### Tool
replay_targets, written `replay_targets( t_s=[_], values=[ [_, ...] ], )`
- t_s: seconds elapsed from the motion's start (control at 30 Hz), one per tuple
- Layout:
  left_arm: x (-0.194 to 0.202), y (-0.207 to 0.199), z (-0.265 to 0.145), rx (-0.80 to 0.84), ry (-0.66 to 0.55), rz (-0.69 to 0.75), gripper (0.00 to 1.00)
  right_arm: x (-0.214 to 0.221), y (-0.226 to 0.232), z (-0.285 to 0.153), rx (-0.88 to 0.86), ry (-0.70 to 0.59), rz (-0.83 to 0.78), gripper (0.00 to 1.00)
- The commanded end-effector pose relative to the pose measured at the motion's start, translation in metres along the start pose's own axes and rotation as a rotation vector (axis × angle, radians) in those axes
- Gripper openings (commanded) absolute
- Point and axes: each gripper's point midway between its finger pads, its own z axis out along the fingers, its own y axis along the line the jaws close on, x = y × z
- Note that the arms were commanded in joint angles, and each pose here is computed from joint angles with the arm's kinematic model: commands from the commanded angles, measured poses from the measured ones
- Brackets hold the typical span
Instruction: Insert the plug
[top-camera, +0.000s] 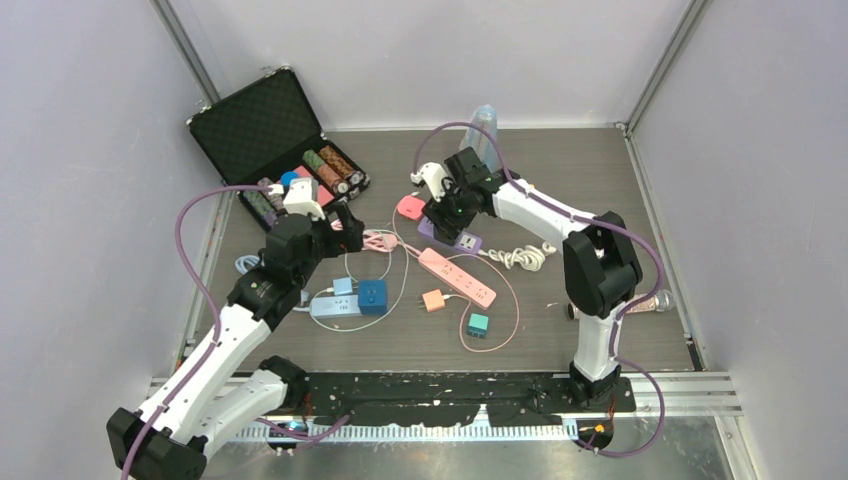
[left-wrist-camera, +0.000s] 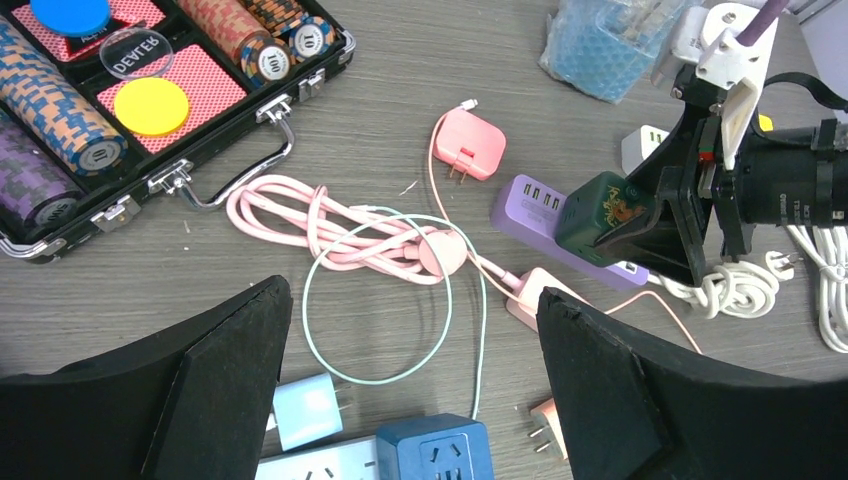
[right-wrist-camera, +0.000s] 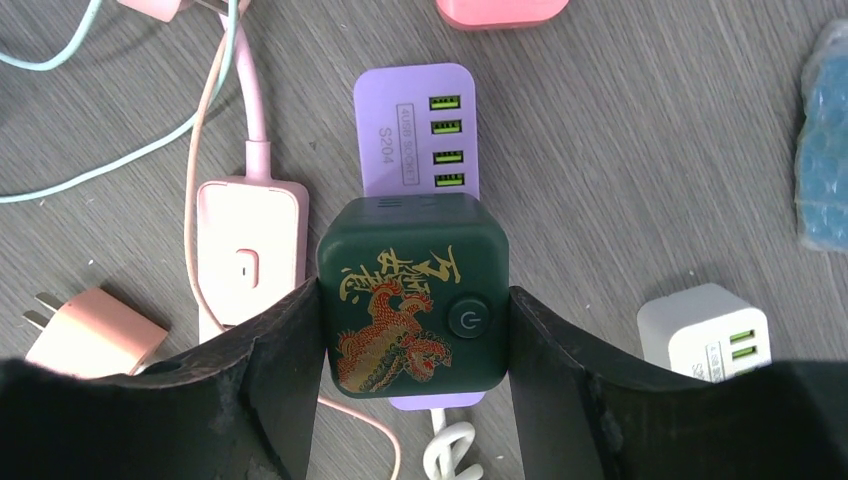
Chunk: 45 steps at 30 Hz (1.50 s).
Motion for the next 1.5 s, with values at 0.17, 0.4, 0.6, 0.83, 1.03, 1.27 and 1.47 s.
replay_targets(
  t_s=[0.17,0.4,0.6,0.83,1.03,1.27,1.47],
  values=[
    [-0.003,-0.003,-0.001,0.02,-0.011,-0.041,0.91,0.075,0.014,0.031,0.138,0.155,0.228,0.06],
    [-0.005,-0.004,-0.003,0.025,-0.021,-0.054,0.91,0.104,0.028,0.046,0.249,0.256,0.305,0.06],
    [-0.006,-0.005,-0.004,0.032,-0.02,-0.058,0.91,0.141,0.042,0.06,0.288,0.342,0.404,0.06],
    [-0.005,-0.005,-0.004,0.032,-0.017,-0.068,0.91,0.169,0.042,0.063,0.356,0.425,0.453,0.06],
    [-0.006,-0.005,-0.005,0.034,-0.021,-0.072,0.91,0.189,0.059,0.075,0.32,0.506,0.463,0.06],
    [-0.005,-0.005,-0.005,0.035,-0.015,-0.075,0.91,0.2,0.064,0.074,0.348,0.633,0.452,0.06],
    [-0.005,-0.006,-0.007,0.041,-0.019,-0.083,0.91,0.196,0.06,0.072,0.387,0.63,0.458,0.06]
  ],
)
